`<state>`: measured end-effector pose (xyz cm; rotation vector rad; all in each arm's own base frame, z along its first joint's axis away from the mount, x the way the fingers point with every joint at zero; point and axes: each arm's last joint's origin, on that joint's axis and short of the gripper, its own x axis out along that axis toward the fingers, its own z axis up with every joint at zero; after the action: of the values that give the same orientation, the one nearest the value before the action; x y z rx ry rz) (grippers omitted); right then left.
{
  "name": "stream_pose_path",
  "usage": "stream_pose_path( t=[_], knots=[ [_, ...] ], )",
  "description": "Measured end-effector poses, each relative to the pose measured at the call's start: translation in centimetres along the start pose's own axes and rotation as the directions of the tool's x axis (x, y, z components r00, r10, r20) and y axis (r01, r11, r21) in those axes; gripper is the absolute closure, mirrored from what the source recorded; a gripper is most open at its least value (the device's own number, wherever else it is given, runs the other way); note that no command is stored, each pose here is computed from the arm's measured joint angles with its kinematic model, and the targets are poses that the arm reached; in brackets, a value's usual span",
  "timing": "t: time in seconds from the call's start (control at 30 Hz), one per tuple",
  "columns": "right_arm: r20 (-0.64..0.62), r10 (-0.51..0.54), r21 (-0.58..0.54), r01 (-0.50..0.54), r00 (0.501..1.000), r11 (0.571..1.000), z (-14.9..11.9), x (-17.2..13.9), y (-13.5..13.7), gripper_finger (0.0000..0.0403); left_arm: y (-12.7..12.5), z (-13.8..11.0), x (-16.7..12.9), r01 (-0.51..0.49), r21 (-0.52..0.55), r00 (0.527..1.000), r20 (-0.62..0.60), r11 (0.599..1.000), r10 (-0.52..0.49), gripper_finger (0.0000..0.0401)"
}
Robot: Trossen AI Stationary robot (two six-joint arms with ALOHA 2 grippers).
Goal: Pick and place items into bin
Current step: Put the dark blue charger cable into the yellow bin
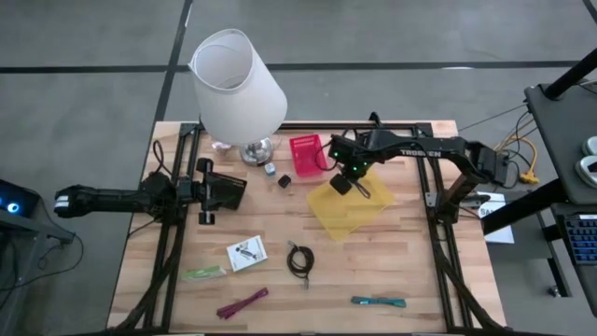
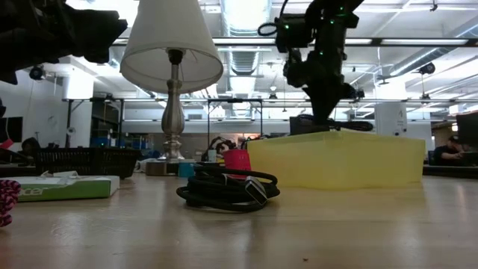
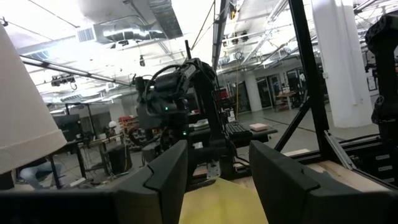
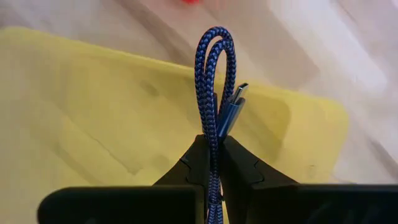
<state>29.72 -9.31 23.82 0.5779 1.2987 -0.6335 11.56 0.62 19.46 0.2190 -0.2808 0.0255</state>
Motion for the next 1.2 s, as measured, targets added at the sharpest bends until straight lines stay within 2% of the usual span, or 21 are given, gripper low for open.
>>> stream_pose_path(
  t=[0.53, 1.2],
  knots=[
    [-0.167, -0.081, 0.015, 0.085, 0.983, 0.996, -2.8, 3.2, -1.3, 0.0390, 0.0, 0.0, 0.0, 0.000, 0.000, 1.000, 0.000, 1.000, 0.000, 0.0244],
    [-0.153, -0.084, 0.014, 0.087, 0.985, 0.996, -2.6, 3.1, -1.4, 0.0390, 0.0, 0.0, 0.0, 0.000, 0.000, 1.000, 0.000, 1.000, 0.000, 0.0244]
  ],
)
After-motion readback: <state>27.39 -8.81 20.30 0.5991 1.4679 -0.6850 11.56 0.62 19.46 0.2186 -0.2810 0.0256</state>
